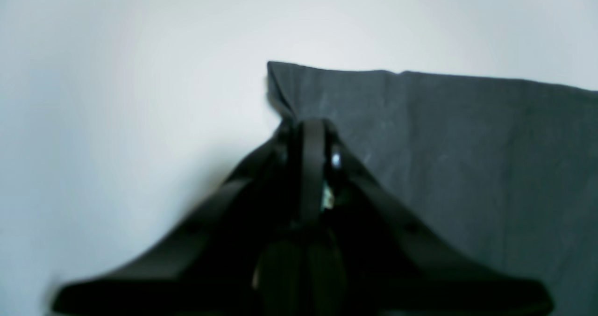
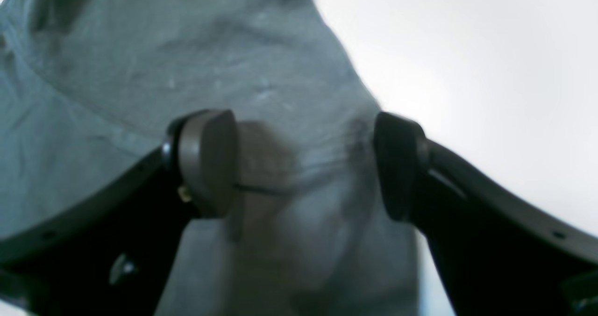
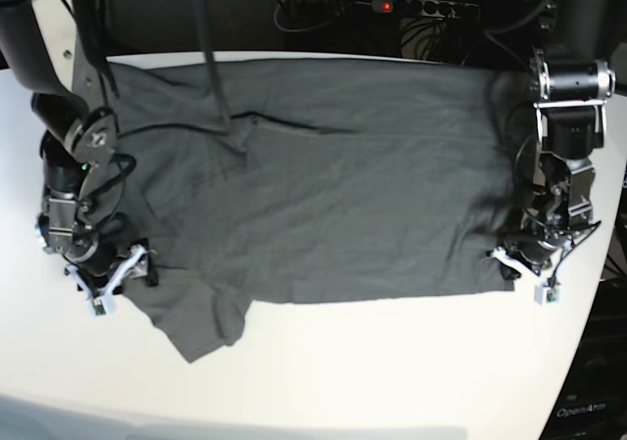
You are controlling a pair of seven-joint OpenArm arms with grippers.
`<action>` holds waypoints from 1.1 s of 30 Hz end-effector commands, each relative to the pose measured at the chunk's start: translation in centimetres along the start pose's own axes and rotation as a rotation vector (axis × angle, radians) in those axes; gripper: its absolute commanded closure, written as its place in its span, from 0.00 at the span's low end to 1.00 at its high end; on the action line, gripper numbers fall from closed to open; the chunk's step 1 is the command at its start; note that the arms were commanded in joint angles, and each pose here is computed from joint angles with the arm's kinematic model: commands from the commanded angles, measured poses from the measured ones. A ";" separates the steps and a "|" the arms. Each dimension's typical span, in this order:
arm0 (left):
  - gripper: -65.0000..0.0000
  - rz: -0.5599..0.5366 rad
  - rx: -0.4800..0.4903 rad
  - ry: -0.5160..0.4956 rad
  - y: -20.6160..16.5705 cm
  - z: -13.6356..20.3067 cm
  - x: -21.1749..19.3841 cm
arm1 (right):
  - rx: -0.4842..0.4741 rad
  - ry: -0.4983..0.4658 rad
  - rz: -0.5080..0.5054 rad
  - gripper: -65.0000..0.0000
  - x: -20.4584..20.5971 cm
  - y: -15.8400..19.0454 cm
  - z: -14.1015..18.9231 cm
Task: Fold the T-shirt properly
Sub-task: 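Close the right gripper on the hem corner by the sleeve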
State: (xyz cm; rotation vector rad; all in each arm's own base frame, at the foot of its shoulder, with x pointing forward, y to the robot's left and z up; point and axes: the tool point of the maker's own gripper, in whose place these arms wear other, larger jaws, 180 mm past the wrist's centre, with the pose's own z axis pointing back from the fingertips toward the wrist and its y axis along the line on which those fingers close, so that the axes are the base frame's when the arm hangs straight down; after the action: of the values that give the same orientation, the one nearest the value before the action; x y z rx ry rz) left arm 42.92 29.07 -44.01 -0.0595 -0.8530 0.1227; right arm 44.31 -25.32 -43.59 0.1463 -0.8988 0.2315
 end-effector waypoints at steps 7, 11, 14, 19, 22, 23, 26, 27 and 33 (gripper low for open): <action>0.96 -0.023 0.039 0.091 1.3 0.3 -1.8 | 0.008 0.011 0.001 0.31 0.6 -0.4 0.0; 0.96 -0.024 0.039 0.090 1.3 0.3 -1.7 | 0.009 0.011 0.001 0.31 0.6 -0.3 0.0; 0.96 -0.024 0.039 0.090 1.3 0.3 -1.7 | 0.008 0.016 0.000 0.32 0.3 -0.3 0.1; 0.96 -0.024 0.039 0.088 1.3 0.3 -1.7 | 0.007 0.019 0.000 0.32 0.2 -0.4 0.1; 0.96 -0.024 0.039 0.088 1.3 0.3 -1.7 | 0.007 0.020 0.000 0.38 0.2 -0.4 0.1; 0.96 -0.024 0.039 0.088 1.3 0.3 -1.7 | 0.006 0.022 0.000 0.42 0.1 -0.5 0.1; 0.96 -0.024 0.039 0.088 1.3 0.3 -1.7 | 0.005 0.025 -0.001 0.60 0.1 -0.5 0.2; 0.96 -0.024 0.039 0.088 1.3 0.3 -1.7 | 0.005 0.025 -0.001 0.65 0.1 -0.5 0.2; 0.96 -0.024 0.039 0.088 1.3 0.3 -1.7 | 0.008 0.026 -0.003 1.00 0.0 -0.3 0.1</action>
State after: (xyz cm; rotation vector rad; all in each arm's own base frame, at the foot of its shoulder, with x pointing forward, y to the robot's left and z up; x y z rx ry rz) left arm 42.91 29.15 -43.98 -0.0594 -0.8529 0.1213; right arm 44.09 -25.28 -43.89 0.1615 -0.8910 0.2174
